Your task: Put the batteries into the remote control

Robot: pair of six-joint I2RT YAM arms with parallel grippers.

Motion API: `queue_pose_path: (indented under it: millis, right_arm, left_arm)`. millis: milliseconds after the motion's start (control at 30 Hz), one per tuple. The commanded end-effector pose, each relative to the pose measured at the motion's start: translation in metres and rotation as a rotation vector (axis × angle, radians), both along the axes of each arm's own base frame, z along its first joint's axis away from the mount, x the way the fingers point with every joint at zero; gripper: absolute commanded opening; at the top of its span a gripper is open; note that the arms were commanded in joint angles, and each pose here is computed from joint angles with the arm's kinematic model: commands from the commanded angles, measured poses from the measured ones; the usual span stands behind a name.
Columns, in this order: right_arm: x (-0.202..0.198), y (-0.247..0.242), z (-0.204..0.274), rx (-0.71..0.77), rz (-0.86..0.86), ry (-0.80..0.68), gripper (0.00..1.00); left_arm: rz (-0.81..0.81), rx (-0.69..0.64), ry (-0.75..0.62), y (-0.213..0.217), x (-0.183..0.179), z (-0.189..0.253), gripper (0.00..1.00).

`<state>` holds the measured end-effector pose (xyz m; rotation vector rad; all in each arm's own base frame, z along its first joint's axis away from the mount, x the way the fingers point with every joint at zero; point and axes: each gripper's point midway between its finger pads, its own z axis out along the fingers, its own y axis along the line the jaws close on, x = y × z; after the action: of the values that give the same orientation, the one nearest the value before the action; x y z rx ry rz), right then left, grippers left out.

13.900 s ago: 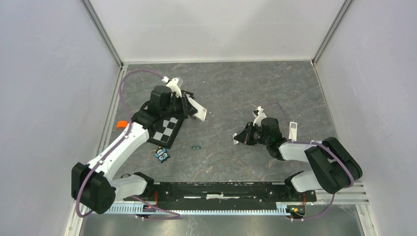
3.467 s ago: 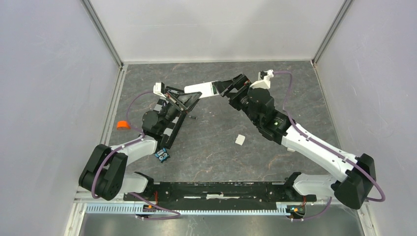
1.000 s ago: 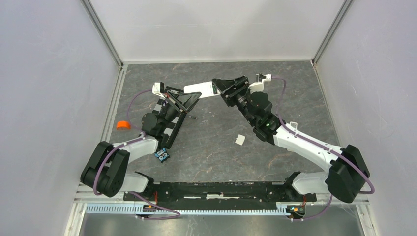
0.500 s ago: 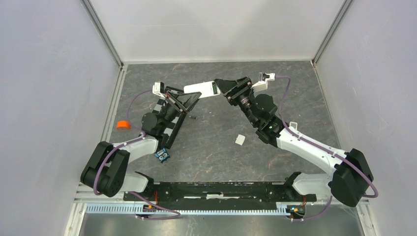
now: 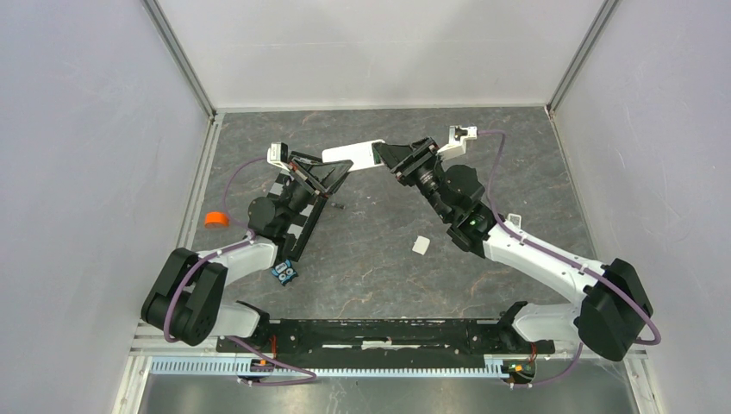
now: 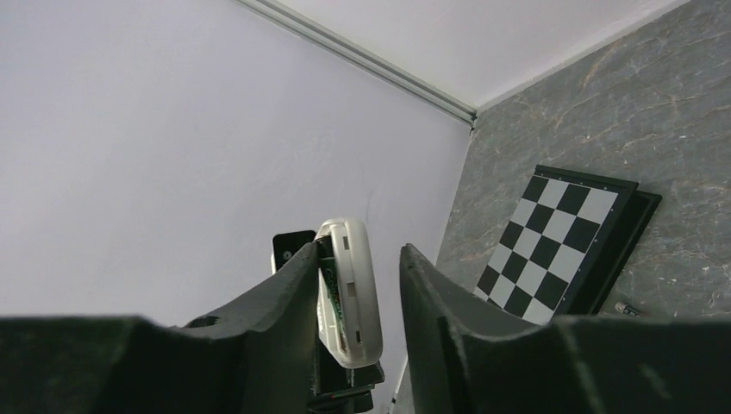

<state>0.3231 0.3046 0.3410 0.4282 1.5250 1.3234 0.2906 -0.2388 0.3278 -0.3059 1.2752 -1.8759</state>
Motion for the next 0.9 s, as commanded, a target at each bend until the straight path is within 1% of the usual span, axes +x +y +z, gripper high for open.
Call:
queue_pose_path:
  millis: [0,200,267,400,433,533,633,700,867]
  right_arm:
    - [0.003,0.004,0.013,-0.009,0.009,-0.032,0.40]
    - [0.005,0.006,0.007,-0.038,0.012,-0.029,0.24]
    - [0.006,0.006,0.004,-0.048,0.010,-0.029,0.20]
    - [0.006,0.006,0.002,-0.061,0.012,-0.035,0.19]
    - [0.006,0.007,0.002,-0.064,0.014,-0.036,0.21]
    - [0.006,0.006,0.004,-0.066,0.017,-0.046,0.39]
    - [0.006,0.004,0.012,-0.065,0.022,-0.076,0.53]
    - [0.005,-0.001,0.017,-0.073,0.023,-0.100,0.58]
    - [0.000,-0.011,0.021,-0.124,0.019,-0.162,0.63]
  left_arm:
    - [-0.003,-0.056,-0.070,0.005,-0.006,0.028,0.02]
    - [-0.006,-0.052,-0.071,0.005,-0.007,0.027,0.02]
    - [-0.006,-0.052,-0.072,0.005,-0.007,0.027,0.02]
    - [-0.004,-0.052,-0.073,0.005,-0.007,0.027,0.02]
    - [-0.004,-0.052,-0.074,0.005,-0.007,0.027,0.02]
    - [-0.001,-0.048,-0.068,0.005,-0.006,0.025,0.02]
    - [0.004,-0.039,-0.058,0.005,-0.004,0.019,0.02]
    - [0.007,-0.033,-0.051,0.005,-0.003,0.015,0.02]
    - [0.017,-0.018,-0.036,0.006,-0.001,0.006,0.02]
